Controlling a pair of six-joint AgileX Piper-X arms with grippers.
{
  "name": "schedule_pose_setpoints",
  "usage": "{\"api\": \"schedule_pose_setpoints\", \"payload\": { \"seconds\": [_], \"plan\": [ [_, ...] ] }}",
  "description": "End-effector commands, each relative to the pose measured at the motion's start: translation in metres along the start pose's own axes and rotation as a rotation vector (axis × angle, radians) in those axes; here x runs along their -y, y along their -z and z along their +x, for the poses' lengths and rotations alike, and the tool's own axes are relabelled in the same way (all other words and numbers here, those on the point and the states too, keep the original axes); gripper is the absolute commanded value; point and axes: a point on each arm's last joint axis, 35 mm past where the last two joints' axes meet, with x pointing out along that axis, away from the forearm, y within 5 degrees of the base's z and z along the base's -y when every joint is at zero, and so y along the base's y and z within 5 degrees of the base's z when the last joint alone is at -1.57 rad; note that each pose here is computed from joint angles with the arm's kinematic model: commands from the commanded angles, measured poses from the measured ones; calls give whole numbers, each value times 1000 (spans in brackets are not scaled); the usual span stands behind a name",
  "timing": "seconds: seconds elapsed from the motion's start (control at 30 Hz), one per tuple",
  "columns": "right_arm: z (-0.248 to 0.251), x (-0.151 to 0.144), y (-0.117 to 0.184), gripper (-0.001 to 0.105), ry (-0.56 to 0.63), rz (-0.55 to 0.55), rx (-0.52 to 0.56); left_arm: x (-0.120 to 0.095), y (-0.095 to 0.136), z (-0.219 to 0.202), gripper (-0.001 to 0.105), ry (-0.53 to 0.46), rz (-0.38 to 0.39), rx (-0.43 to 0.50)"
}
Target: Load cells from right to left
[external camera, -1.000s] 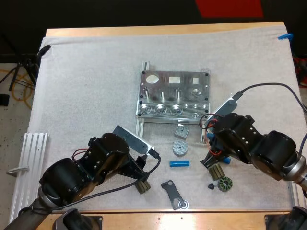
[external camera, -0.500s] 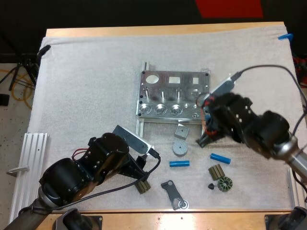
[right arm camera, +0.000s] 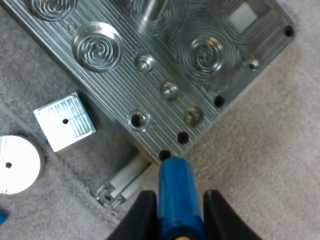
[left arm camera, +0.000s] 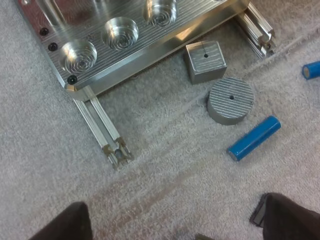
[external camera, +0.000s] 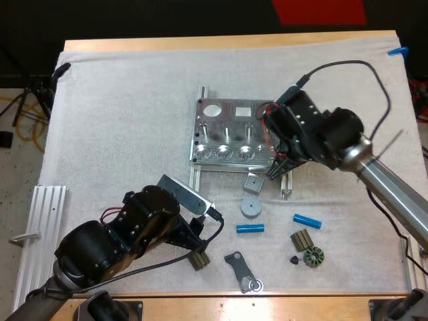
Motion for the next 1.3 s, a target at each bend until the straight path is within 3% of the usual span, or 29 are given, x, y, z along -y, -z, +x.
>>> {"api": "schedule_pose_setpoints", "payload": {
  "seconds": [0.0, 0.27, 0.47, 0.77, 0.97, 1.27],
  "plan": [
    [1, 2, -3, 5, -5, -16, -3, 0, -1, -3, 69, -10, -5, 24],
    [45, 0, -15, 5, 12, -90, -106, 0, -1, -3, 69, -10, -5, 24],
    [66, 0, -19, 5, 6, -95, -121, 0, -1, -3, 69, -10, -5, 24],
    [76, 26, -12, 5, 43, -6, -89, 0, -1, -3, 69, -10, -5, 24],
    [79, 34, -6, 5, -46, 66, -46, 0, -1, -3, 69, -10, -5, 24],
    [83, 35, -8, 5, -61, 71, -25, 0, -1, -3, 69, -10, -5, 24]
  ]
}}
